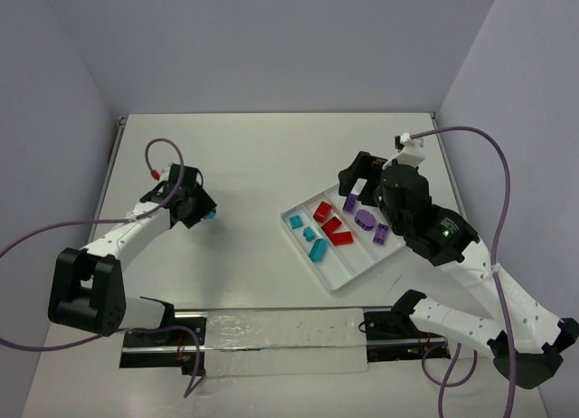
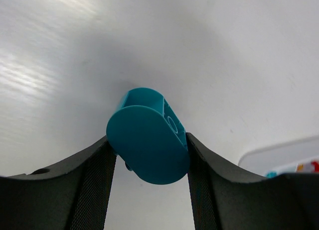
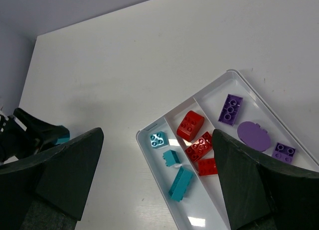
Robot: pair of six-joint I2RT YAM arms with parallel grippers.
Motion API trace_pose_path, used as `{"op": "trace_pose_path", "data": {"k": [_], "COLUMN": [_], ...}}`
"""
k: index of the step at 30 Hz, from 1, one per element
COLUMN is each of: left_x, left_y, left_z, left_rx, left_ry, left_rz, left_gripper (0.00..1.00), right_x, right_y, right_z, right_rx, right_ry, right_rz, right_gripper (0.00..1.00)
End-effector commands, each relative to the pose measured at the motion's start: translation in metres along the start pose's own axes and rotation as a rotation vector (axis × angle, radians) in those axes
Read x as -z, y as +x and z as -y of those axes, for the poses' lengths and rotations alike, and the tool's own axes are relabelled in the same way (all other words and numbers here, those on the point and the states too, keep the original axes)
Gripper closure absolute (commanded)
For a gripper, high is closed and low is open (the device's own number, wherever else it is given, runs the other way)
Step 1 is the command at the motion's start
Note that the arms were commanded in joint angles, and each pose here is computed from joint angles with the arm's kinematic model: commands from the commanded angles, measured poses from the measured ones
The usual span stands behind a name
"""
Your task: Sort the legos into containers by color
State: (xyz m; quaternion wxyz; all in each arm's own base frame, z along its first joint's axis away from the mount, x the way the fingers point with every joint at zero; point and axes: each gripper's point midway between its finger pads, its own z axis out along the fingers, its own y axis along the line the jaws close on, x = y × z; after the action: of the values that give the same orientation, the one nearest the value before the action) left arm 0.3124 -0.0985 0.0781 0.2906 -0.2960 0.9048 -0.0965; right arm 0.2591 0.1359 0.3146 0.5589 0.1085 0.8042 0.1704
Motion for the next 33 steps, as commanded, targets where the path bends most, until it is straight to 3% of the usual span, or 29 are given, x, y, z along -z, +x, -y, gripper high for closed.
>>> {"op": "trace_pose_path", "data": {"k": [1, 7, 17, 27, 33], "left_x": [0.027, 0.079, 0.122, 0.124, 0.120], "left_y": [0.010, 0.079, 0.216, 0.277, 0.292], "left_z": [0.053, 0.118, 0.215, 0.219, 0.206], "left_rx": [-0.259, -0.504, -0.799, -0.885, -0.899], "left_ry": [0.137, 0.335, 0.445, 0.465, 0.417], "left_rz": [-0.021, -0.115, -0.194, -0.270, -0.278], "left_gripper": [1.00, 1.00, 1.00, 0.99, 0.87], "right_x": [0.003, 0.008, 0.031, 0.058, 0.056], "right_y": [-0.014, -0.015, -0.032, -0.045, -0.043], "right_z": [0.009, 0.024, 0.046, 0.074, 0.072], "right_rx": [-0.002, 0.001, -0.061, -0.121, -0.119], "right_ry": [0.047, 0.101, 0.156, 0.187, 0.186], "right_rz": [0.066, 0.082, 0.167, 0.266, 0.258], "right_gripper": [0.03, 0.03, 0.03, 0.03, 0.03]}}
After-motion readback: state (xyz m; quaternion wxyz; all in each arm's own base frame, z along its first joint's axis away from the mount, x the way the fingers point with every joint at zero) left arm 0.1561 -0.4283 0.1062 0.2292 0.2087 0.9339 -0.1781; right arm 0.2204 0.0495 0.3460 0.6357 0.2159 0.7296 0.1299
